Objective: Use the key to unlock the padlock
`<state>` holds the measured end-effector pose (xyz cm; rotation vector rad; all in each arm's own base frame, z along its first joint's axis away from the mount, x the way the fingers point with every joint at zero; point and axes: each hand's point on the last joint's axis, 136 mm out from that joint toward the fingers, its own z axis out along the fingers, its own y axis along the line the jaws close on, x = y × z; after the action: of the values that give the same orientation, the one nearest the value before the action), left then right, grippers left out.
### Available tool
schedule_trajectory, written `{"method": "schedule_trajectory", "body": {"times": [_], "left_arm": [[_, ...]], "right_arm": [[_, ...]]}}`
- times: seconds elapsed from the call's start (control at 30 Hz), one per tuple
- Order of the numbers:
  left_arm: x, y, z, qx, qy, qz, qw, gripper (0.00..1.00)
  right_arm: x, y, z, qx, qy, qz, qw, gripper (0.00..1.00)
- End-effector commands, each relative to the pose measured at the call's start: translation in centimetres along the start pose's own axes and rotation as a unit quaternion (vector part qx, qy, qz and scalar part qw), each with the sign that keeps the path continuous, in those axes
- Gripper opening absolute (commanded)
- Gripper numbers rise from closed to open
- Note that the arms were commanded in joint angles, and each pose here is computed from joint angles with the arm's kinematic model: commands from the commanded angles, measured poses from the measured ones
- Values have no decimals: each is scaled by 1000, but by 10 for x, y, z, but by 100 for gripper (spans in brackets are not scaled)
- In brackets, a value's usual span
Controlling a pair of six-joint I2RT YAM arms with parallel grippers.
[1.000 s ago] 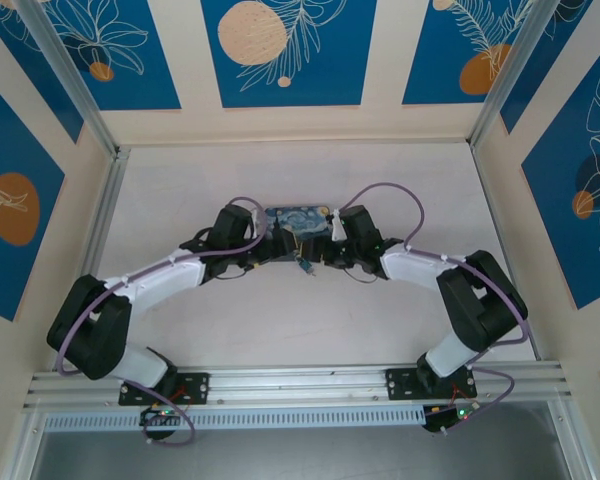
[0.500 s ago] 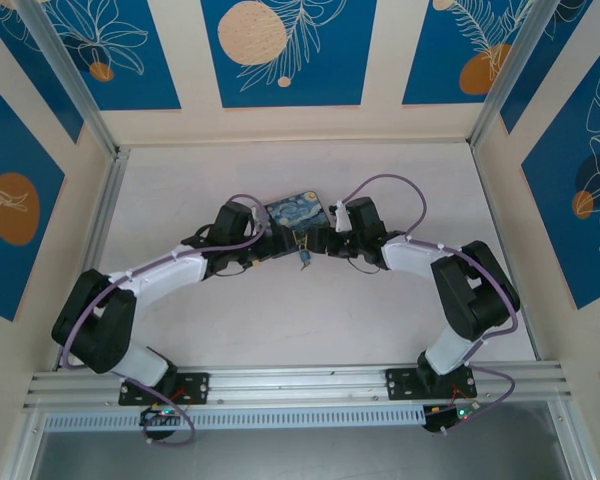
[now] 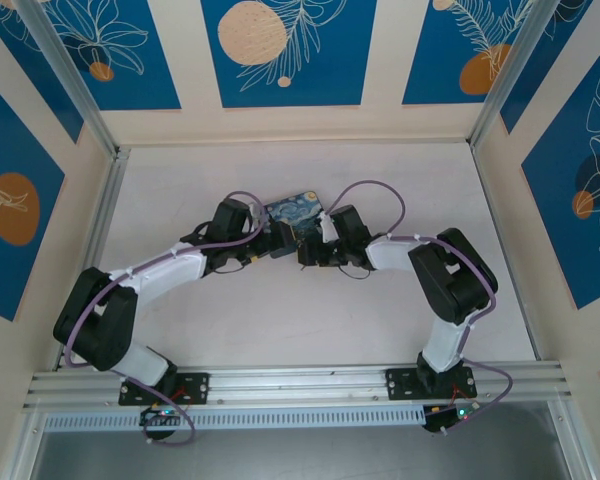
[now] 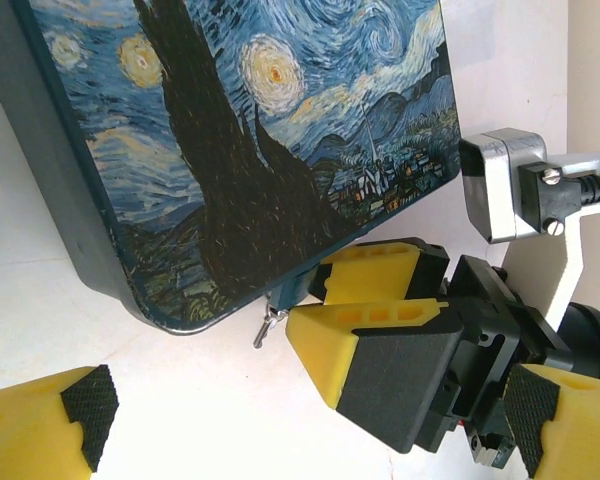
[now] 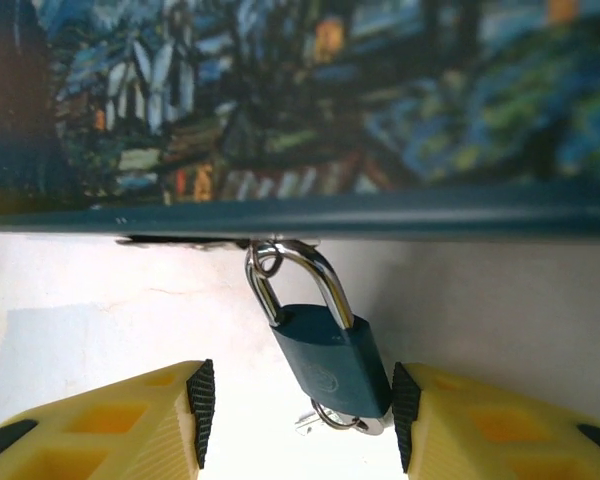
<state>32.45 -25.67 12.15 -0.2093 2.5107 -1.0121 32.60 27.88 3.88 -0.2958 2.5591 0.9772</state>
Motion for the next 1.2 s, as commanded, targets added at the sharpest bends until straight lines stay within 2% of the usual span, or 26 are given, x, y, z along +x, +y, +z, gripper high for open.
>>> {"method": "schedule_trajectory", "body": {"times": [0.0,0.3,0.7,0.83,1.03,1.17], "left_arm": [[-10,-9,-1,19,-8,-8,1000,100],[-11,-7,0,24,-10,-19,999,100],[-18,-3,0,12,-20,-19,1000,100],[-25,7,-3,-28,-30,-2,999,100],[-38,36,-10,-140,-40,36,989,100],[-49,49,-10,-191,-50,51,979,100]], "right_arm": [[-3,-1,7,6,1,-18,1000,51],[4,-6,15,25,11,-29,999,44],[14,-16,10,42,15,-17,999,13],[15,-21,5,50,13,-8,999,0],[14,-23,-4,49,8,21,999,0],[14,-23,-4,49,7,43,998,0]]}}
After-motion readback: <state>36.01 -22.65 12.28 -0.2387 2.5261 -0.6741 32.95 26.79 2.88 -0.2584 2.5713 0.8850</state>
